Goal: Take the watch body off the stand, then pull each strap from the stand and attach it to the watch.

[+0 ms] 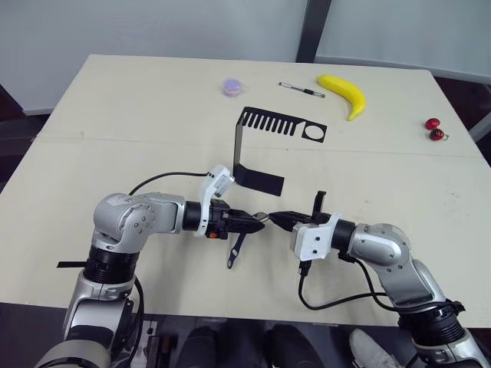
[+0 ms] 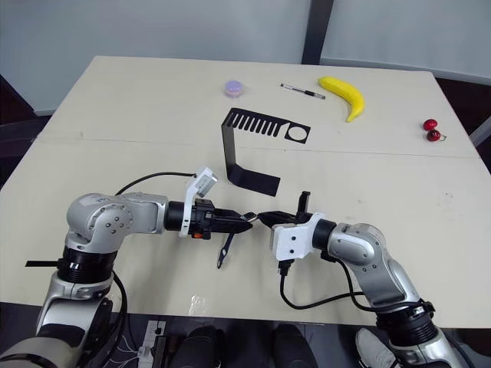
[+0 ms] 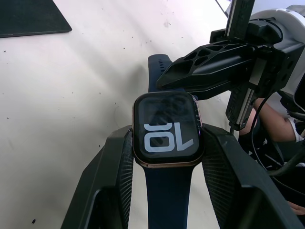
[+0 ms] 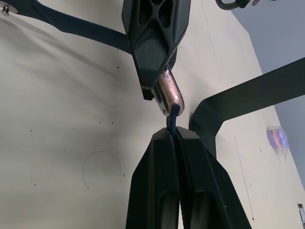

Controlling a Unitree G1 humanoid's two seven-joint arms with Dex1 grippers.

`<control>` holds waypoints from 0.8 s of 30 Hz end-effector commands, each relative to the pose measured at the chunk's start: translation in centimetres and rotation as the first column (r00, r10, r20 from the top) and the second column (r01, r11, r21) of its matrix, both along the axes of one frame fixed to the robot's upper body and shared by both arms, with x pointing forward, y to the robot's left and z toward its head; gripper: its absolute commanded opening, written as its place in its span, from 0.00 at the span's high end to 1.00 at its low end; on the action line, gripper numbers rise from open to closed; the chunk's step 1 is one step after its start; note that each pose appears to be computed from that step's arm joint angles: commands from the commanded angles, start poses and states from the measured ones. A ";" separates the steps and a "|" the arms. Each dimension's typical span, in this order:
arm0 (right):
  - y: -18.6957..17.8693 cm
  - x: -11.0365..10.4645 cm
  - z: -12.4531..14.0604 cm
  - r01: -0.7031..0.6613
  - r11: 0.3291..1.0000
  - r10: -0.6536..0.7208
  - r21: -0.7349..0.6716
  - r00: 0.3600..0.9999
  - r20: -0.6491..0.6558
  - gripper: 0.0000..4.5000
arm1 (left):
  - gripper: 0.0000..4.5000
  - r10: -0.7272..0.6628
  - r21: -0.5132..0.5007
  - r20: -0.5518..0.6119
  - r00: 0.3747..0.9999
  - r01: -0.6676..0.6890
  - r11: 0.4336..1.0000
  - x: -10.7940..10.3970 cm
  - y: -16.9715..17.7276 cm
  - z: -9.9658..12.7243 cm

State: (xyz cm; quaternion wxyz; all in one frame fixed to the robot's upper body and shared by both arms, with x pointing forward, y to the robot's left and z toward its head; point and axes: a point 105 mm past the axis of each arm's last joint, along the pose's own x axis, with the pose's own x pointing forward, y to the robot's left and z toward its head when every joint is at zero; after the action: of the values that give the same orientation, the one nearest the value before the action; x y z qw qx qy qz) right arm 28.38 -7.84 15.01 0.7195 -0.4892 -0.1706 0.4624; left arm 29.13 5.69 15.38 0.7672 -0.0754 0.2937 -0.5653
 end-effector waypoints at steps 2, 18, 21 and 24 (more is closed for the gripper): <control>2.5 -1.9 2.2 -0.131 0.990 0.125 0.057 0.987 0.099 1.00 | 0.65 -0.131 -0.039 0.030 0.991 0.133 0.990 -1.7 -2.2 1.0; -3.4 -3.2 -0.3 -0.040 0.997 0.035 -0.065 0.997 -0.068 0.59 | 0.65 -0.090 -0.046 0.188 0.978 0.100 0.994 -0.4 0.7 1.5; -6.0 -4.0 -0.1 -0.024 0.997 0.017 -0.075 0.996 -0.089 0.27 | 0.65 -0.112 -0.042 0.335 0.935 0.134 0.990 -0.3 3.0 1.8; -6.9 -4.5 0.9 -0.030 1.000 0.030 -0.006 0.998 -0.062 0.01 | 0.65 -0.180 -0.005 0.566 0.804 0.222 0.975 -0.5 4.1 2.7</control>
State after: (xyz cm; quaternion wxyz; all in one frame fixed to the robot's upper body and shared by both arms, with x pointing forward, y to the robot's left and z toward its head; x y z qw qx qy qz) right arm 24.46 -14.80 14.38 0.7186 -0.4799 -0.1126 0.4905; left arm 29.07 9.69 16.30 0.7697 0.0432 0.1166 -0.6262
